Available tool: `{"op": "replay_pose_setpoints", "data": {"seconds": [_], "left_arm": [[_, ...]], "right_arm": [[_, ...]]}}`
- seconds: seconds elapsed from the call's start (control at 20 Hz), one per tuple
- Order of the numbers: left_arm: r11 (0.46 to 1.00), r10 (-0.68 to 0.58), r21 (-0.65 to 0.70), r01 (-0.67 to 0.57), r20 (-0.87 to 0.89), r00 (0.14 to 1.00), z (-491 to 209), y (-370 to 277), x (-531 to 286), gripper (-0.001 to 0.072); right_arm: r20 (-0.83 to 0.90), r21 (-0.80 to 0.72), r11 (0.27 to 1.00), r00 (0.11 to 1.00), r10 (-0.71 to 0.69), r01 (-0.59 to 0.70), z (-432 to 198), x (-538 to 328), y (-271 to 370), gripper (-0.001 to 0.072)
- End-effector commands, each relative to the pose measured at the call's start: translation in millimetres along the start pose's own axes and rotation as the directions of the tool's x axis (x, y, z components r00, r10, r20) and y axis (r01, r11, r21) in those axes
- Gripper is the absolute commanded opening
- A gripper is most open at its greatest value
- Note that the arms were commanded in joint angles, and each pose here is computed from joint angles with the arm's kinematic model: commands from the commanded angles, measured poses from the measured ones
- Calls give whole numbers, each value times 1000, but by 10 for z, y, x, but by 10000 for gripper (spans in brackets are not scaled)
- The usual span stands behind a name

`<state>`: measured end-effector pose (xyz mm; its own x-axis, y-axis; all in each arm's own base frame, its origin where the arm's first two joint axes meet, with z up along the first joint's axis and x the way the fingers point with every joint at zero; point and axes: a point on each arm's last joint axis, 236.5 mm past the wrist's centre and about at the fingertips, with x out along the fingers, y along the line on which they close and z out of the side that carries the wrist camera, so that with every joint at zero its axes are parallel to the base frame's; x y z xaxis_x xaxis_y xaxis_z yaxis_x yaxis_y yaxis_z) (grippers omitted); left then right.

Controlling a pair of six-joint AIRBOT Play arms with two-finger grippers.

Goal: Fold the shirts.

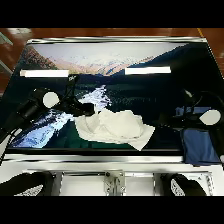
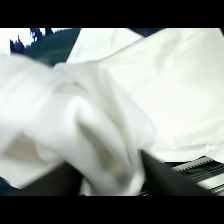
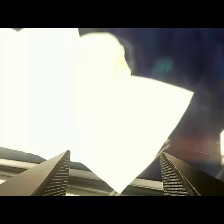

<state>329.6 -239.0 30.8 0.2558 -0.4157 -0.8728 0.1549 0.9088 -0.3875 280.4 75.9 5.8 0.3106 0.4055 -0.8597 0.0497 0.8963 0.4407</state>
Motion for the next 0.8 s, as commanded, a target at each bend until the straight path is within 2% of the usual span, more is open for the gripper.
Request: {"op": "replay_pose_setpoints", "data": {"seconds": [0.0,0.2,0.4,0.5,0.75], "left_arm": [[991,22,-129,-24,-19,1000,35,357,80,683],[979,87,-175,-107,-117,989,62,1199,-439,683],[946,67,-283,-156,-299,952,-523,1780,-585,683],[931,24,-337,-140,-326,945,-761,1799,-357,683],[884,-126,-467,5,-228,965,-979,1479,351,658]], "right_arm": [[-21,48,998,999,43,-42,-6,343,-68,693],[-4,61,998,1000,23,-22,165,187,-293,693],[-21,178,984,1000,17,-13,75,-63,-731,692],[-43,196,981,999,18,-9,0,-116,-815,693],[-29,213,977,1000,4,2,25,-95,-855,693]]}}
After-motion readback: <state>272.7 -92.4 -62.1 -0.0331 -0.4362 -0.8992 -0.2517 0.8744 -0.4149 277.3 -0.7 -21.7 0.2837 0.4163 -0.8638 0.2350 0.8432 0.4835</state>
